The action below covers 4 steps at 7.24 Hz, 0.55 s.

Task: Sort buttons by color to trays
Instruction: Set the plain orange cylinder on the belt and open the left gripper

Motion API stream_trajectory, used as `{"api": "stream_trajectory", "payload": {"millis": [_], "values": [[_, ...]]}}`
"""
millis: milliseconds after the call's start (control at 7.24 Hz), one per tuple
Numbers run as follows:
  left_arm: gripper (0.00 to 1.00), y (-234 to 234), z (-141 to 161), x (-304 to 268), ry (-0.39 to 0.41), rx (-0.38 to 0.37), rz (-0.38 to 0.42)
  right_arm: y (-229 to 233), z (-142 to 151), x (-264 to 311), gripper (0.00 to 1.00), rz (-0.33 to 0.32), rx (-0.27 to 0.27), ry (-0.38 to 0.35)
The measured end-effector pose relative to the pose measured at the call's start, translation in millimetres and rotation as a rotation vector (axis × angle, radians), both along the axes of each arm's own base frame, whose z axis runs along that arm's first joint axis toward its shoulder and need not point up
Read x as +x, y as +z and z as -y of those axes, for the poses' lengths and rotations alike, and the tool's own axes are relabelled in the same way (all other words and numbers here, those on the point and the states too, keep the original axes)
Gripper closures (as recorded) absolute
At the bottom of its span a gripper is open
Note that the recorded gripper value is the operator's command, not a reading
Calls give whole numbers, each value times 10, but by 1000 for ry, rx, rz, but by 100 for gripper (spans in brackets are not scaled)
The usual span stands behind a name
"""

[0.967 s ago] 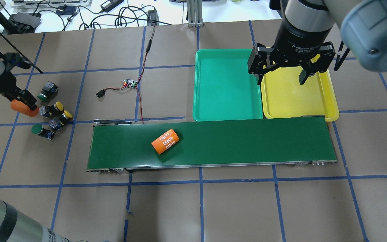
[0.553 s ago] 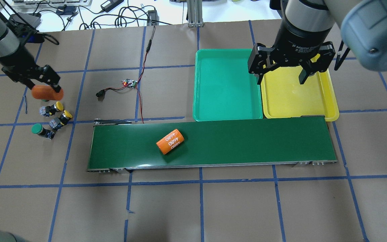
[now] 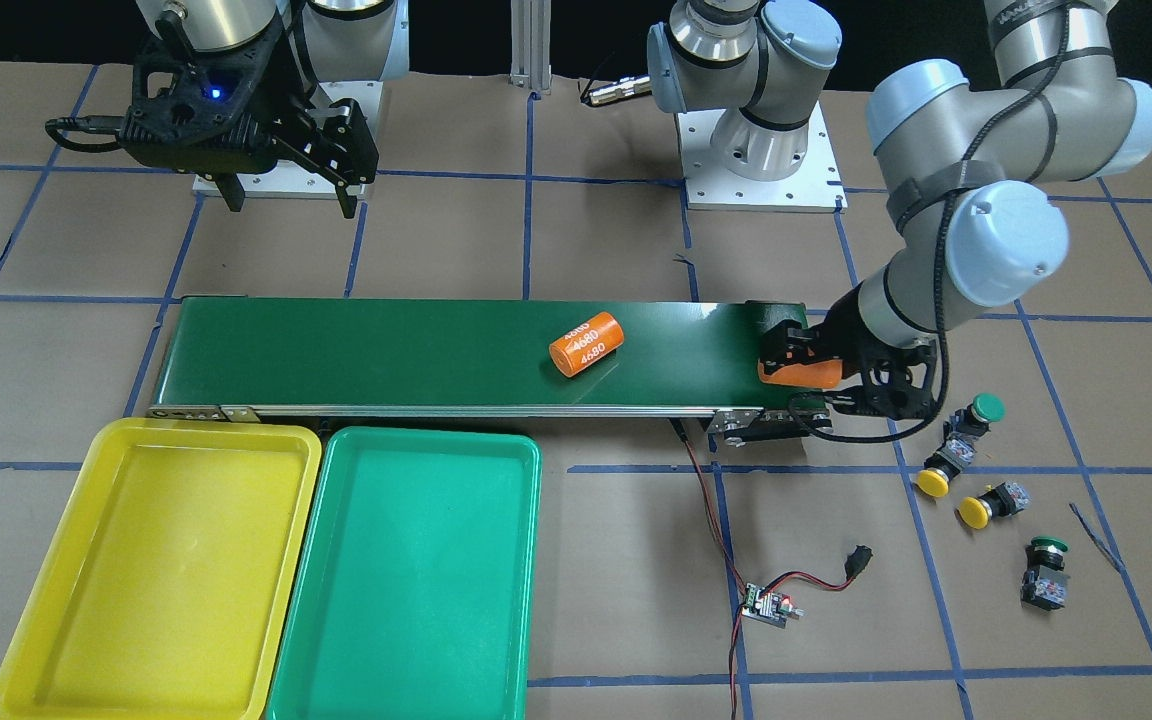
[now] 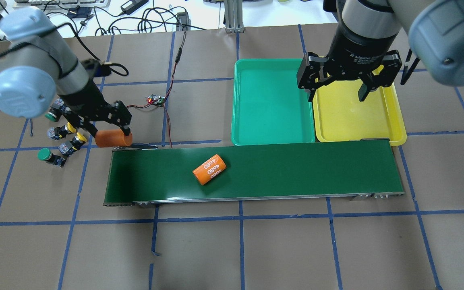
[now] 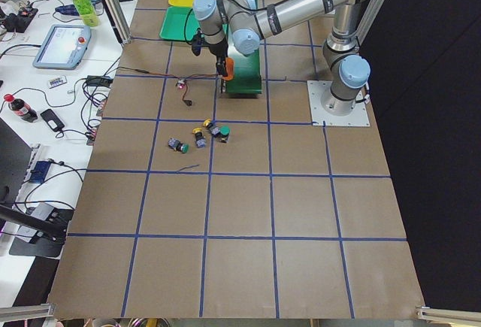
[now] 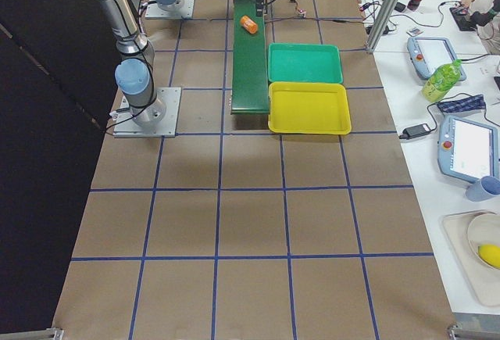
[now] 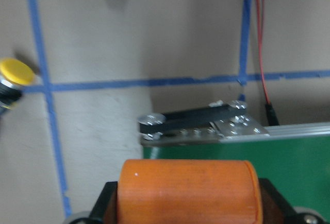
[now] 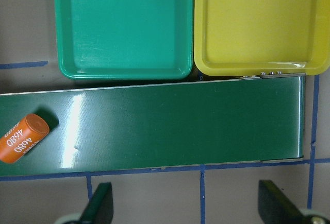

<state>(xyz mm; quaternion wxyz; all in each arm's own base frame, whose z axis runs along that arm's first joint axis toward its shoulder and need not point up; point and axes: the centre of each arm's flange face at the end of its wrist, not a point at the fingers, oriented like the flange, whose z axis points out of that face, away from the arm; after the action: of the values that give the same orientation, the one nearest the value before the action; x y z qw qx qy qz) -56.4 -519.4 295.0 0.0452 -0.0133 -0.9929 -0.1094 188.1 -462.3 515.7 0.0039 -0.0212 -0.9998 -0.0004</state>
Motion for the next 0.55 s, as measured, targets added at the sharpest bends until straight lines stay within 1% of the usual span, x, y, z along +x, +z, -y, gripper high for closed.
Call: {"api": "stream_trajectory", "payload": {"millis": [138, 276, 415, 553], "values": [[52, -82, -105, -69, -8, 16, 0, 0, 0, 0, 0, 0, 0, 0], [7, -142, -190, -104, -13, 30, 1, 1, -1, 2, 0, 0, 0, 0], [0, -210, -271, -124, -15, 46, -2, 1, -1, 3, 0, 0, -1, 0], [0, -260, -334, -136, -14, 58, -4, 2, -4, 3, 0, 0, 0, 0]]}}
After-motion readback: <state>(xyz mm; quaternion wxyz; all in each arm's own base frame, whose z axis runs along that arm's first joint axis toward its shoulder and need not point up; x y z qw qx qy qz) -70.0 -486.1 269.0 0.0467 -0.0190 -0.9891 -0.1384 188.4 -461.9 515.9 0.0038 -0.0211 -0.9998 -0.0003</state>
